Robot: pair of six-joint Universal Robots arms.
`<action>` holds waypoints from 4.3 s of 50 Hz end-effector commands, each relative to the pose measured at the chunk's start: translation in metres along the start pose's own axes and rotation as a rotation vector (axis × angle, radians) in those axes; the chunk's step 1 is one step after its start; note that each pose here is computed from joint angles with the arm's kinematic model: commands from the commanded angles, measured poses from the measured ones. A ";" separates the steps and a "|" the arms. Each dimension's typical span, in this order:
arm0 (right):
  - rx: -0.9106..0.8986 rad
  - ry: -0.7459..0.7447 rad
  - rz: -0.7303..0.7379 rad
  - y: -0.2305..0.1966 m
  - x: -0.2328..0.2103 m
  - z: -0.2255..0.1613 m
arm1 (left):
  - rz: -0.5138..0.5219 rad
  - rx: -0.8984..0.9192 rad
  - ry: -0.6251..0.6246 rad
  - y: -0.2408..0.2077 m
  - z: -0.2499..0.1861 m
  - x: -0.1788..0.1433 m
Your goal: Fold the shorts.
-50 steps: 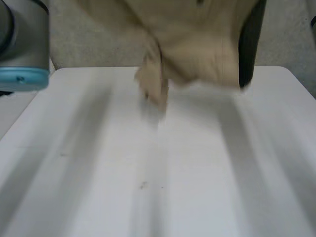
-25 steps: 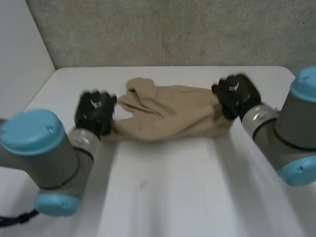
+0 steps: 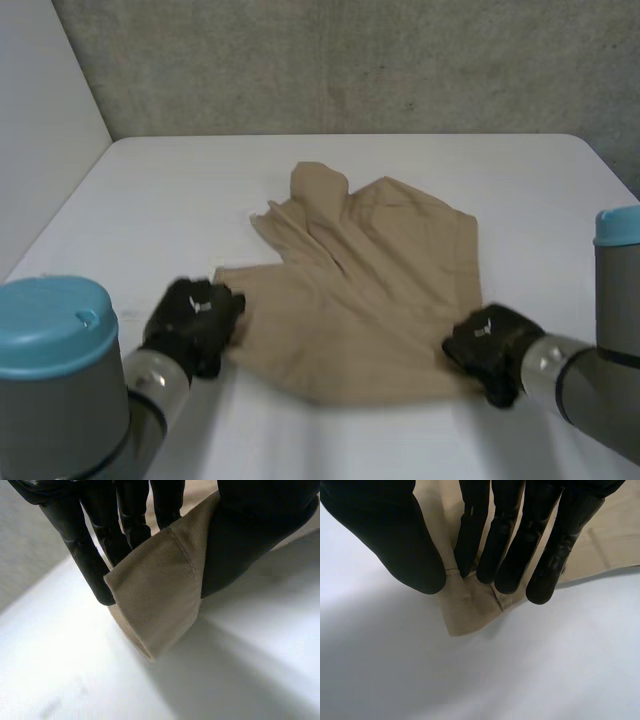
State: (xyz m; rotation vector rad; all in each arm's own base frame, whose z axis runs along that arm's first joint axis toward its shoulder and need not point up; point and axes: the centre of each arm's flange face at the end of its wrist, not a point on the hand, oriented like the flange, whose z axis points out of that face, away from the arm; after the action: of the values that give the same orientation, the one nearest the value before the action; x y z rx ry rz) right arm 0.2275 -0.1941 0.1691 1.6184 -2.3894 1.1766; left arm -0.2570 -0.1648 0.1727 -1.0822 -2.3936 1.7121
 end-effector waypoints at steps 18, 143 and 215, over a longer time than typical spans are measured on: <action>0.075 0.084 -0.015 0.004 0.017 -0.005 | -0.011 0.114 -0.045 -0.045 -0.004 -0.020; 0.281 0.227 0.254 -0.013 0.031 0.015 | -0.255 -0.135 0.041 -0.003 -0.034 -0.032; 0.275 -0.012 0.302 0.021 0.015 -0.053 | -0.149 0.064 0.135 -0.051 -0.084 -0.016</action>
State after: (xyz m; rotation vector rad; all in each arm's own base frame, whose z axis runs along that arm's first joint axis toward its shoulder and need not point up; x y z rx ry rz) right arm 0.1837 -0.1634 0.2270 1.4376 -2.5306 1.6390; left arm -0.2330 -0.0904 0.2632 -0.9896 -2.2450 1.5666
